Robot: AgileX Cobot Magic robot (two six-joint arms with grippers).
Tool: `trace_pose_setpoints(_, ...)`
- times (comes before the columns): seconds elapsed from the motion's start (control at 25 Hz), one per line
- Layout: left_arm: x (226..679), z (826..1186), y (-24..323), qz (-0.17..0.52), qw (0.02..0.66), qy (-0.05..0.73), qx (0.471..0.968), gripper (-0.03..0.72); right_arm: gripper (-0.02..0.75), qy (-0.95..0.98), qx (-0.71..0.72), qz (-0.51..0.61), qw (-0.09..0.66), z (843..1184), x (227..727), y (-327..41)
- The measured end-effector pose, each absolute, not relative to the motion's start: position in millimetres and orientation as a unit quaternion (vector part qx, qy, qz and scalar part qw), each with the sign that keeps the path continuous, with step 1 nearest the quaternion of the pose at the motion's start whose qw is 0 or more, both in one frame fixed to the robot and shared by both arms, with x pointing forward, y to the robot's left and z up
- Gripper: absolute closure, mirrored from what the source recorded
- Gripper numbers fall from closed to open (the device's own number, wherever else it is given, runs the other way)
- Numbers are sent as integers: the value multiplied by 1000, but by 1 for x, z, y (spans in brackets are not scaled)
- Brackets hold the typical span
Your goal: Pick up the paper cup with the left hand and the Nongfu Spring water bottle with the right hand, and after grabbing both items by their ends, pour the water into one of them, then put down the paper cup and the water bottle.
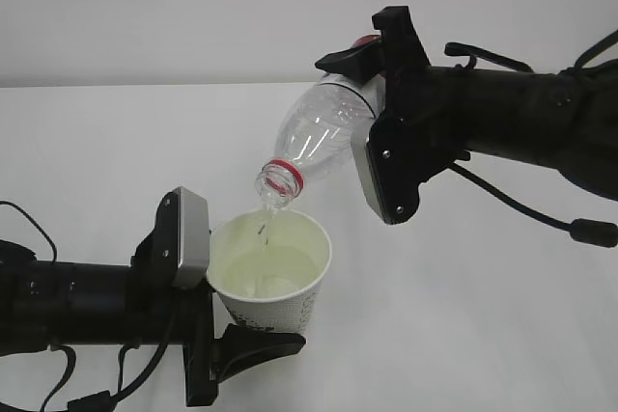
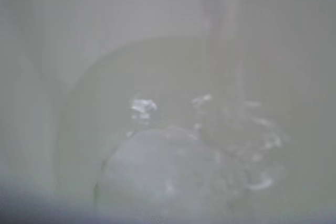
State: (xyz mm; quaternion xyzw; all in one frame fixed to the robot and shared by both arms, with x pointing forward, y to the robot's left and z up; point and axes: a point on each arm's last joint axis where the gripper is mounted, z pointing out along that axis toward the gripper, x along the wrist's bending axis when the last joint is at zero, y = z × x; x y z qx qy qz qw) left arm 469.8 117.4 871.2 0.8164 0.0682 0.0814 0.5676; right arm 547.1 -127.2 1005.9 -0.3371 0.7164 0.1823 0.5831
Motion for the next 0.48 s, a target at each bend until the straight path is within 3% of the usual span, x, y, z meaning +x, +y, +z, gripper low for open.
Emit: trace_pose_setpoints(0.48, 470, 871, 117, 81, 567, 68, 817, 176, 230, 709, -343, 181, 589, 1007, 547, -127)
